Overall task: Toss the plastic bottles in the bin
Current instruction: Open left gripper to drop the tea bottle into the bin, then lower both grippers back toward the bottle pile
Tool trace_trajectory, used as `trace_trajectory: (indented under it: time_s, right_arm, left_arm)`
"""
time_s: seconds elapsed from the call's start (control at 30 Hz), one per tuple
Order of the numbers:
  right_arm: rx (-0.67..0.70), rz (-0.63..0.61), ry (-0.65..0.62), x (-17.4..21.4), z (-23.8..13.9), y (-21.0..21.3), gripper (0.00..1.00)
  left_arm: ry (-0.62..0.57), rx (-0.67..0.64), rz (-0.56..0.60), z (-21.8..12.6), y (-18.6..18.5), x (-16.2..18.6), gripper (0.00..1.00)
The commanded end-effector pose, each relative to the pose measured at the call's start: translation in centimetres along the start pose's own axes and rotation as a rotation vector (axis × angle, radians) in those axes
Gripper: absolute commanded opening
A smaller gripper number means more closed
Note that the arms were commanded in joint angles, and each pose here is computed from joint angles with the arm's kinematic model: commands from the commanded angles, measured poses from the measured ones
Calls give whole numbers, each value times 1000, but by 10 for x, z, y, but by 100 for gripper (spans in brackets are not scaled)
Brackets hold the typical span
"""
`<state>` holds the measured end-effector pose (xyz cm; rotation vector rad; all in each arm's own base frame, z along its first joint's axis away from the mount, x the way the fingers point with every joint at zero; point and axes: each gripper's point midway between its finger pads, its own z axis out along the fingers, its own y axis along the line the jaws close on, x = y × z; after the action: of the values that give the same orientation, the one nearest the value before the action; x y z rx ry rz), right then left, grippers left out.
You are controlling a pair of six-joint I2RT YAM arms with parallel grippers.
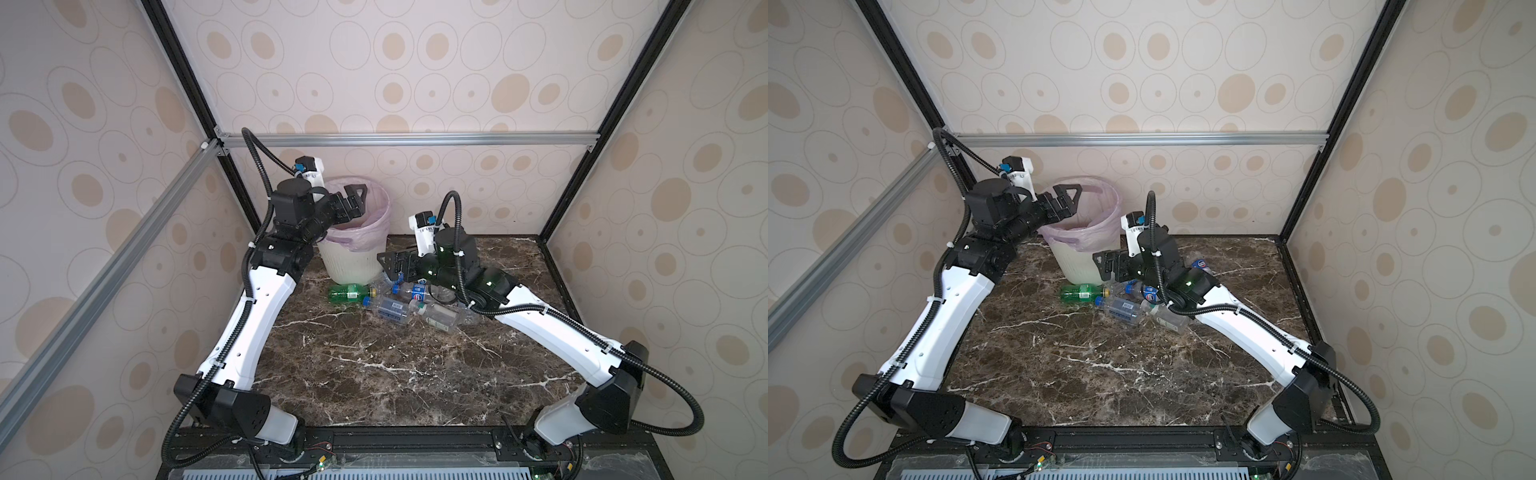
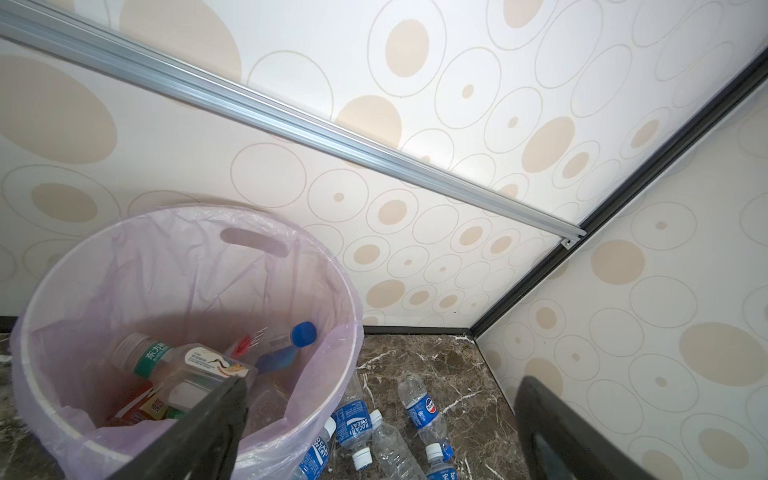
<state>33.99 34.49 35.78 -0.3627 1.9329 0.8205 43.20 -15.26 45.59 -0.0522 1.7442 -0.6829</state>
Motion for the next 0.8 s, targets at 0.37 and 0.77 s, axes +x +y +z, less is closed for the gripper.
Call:
trace_trajectory:
  time_s: [0.37,0.77]
  right_arm:
    - [176,51,154,72,-43,-98,100]
    - [314,7,355,148,-38,-169,100]
  left_arm:
    - [146,180,-69,-13,-47,120,99]
    - [292,150,-203,-23,-33,226,99]
